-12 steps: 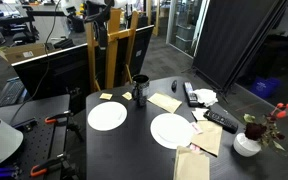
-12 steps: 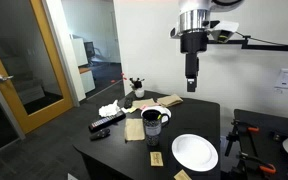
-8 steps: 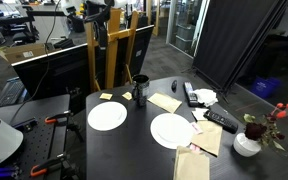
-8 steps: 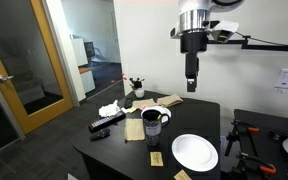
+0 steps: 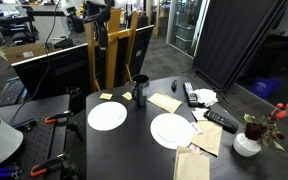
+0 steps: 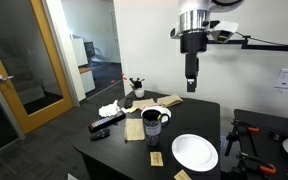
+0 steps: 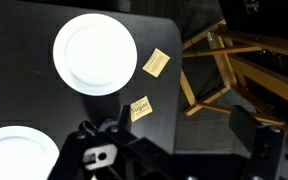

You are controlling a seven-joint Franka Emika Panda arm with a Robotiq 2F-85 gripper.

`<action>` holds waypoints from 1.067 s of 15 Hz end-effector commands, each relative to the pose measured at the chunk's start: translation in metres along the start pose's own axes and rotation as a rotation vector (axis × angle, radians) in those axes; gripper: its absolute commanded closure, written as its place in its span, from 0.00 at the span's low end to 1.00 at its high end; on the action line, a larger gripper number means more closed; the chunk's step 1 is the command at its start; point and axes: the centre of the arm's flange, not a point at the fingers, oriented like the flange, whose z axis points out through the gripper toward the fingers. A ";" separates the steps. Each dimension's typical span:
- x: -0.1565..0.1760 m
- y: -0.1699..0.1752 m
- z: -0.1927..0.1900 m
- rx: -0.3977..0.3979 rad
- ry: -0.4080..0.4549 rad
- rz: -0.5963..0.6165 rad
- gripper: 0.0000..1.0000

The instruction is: Take the yellow pen out of the mug

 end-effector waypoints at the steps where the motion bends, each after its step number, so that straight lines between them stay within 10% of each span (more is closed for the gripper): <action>1: 0.019 0.006 0.004 -0.021 0.038 -0.040 0.00; 16: 0.111 0.019 0.020 -0.207 0.041 -0.269 0.00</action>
